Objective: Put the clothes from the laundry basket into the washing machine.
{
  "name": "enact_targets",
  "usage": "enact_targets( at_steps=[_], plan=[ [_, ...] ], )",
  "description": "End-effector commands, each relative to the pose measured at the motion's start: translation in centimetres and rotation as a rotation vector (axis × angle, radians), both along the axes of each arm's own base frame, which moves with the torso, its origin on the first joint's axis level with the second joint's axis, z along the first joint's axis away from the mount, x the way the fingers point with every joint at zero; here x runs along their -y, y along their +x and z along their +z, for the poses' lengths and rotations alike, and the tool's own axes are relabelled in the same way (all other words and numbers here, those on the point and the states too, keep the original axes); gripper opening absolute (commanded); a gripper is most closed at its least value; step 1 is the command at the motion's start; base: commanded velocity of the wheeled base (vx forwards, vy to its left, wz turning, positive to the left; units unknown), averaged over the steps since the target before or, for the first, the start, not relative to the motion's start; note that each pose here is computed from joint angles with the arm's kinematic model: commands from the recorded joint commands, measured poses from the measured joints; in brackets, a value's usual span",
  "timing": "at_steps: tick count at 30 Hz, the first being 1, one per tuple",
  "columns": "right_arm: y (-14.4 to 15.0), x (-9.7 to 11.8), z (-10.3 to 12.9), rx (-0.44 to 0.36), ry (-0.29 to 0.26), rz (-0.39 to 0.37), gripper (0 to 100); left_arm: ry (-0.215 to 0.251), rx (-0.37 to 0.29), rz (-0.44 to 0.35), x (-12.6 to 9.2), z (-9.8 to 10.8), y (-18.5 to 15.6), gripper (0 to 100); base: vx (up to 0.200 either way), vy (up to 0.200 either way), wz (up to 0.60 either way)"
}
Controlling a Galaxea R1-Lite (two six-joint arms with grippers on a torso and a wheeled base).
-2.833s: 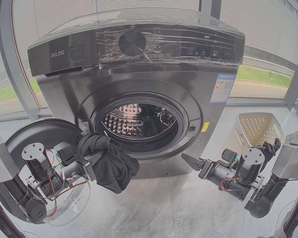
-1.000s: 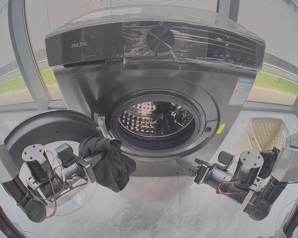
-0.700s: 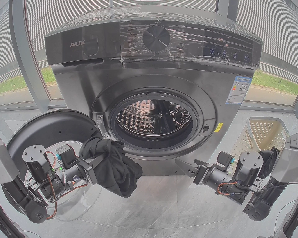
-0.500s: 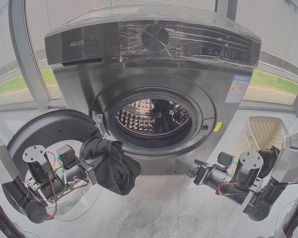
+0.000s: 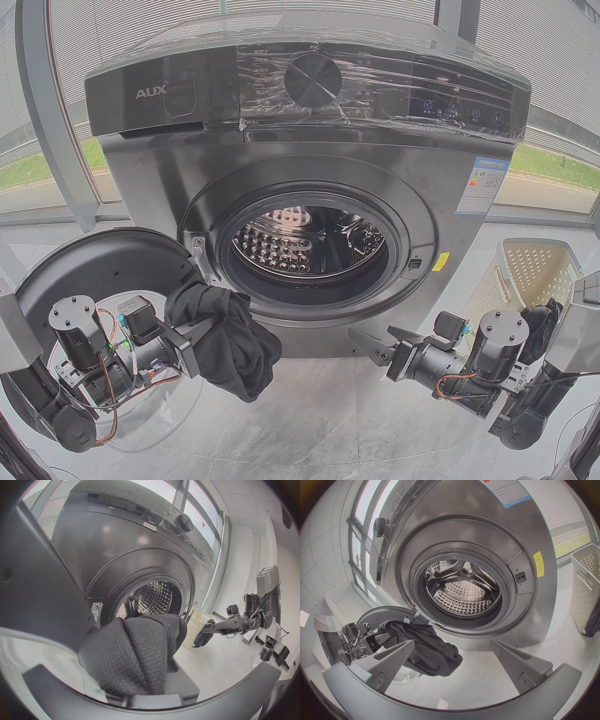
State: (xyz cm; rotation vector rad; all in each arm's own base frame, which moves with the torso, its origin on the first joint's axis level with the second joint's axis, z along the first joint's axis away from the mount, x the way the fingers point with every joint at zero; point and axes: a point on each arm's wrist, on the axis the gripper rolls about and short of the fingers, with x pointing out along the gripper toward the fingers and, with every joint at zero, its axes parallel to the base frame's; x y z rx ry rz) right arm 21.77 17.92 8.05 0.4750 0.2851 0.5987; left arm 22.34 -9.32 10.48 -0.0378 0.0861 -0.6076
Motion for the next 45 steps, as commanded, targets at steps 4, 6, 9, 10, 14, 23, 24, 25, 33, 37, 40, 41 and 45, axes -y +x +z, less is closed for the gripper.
enact_targets(
  at_steps=[4,6,9,10,14,23,24,25,33,37,40,41,45],
  plan=[
    [-0.9,0.0,0.0,0.050,-0.086,0.035,100,0.000,-0.008,-0.093,1.9,-0.1,-1.3,0,0.000,0.000,0.00],
    [-1.3,-0.4,0.2,0.061,-0.086,0.054,100,0.002,-0.011,-0.136,3.0,-0.3,-1.4,0,0.000,0.000,0.00],
    [-1.4,-0.3,0.4,0.067,-0.083,0.056,100,0.012,-0.020,-0.176,5.0,-1.2,-0.1,0,0.000,0.000,0.00],
    [-1.5,-0.2,0.6,0.071,-0.079,0.055,100,0.003,-0.010,-0.182,5.6,-1.2,0.5,0,0.000,0.000,0.00],
    [-1.7,0.0,1.2,0.089,-0.064,0.054,100,-0.011,-0.002,-0.180,7.7,-2.2,3.0,0,0.000,0.000,0.00],
    [-2.2,0.4,2.1,0.115,-0.050,0.056,100,-0.137,0.034,-0.148,12.5,-4.9,10.1,0,0.000,0.000,0.00],
    [-2.2,0.4,2.1,0.115,-0.050,0.056,100,-0.137,0.034,-0.148,12.5,-4.9,10.1,0,0.000,0.000,0.00],
    [-2.3,0.4,2.1,0.114,-0.051,0.058,100,-0.171,0.063,-0.138,13.6,-5.3,11.8,0,0.000,0.000,0.00],
    [-2.2,0.4,2.0,0.111,-0.053,0.058,100,-0.190,0.071,-0.091,15.3,-6.8,15.2,0,0.000,0.000,0.00],
    [-2.3,0.4,1.9,0.104,-0.059,0.060,100,-0.229,0.108,-0.018,16.3,-6.6,17.3,0,0.000,0.000,0.00],
    [-2.3,0.4,1.8,0.102,-0.061,0.060,100,-0.242,0.125,0.017,16.8,-6.1,18.7,0,0.000,0.000,0.00],
    [-2.2,0.4,1.7,0.101,-0.062,0.059,100,-0.245,0.131,0.031,16.7,-6.0,19.2,0,0.000,0.000,0.00],
    [-2.2,0.4,1.7,0.101,-0.062,0.059,100,-0.266,0.162,0.079,17.0,-5.0,20.8,0,0.000,0.000,0.00]
  ],
)
